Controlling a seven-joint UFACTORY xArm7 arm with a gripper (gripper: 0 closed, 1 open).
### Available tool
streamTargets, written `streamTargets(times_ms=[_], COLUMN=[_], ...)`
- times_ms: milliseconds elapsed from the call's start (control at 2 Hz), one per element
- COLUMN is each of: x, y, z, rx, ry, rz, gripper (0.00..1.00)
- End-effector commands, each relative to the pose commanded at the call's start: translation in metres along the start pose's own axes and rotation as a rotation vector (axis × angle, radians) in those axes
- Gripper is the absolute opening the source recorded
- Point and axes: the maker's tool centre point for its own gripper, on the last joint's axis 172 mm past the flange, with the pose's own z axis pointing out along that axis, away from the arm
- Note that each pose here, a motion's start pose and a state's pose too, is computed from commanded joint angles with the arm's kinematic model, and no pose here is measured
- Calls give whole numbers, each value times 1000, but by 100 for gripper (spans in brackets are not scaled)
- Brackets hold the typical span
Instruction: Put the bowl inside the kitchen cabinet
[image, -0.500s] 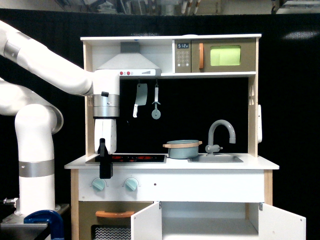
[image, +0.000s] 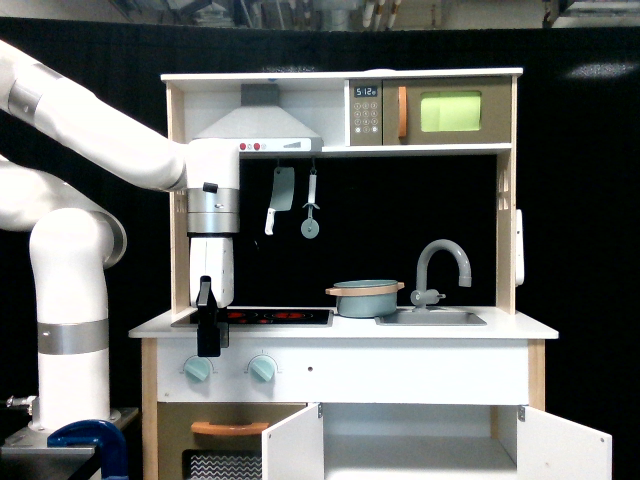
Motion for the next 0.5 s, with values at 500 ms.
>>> streamTargets(times_ms=[500], x=[10], y=[-3], z=[-4], rx=[-9], ry=[17], rz=[0], gripper=[100])
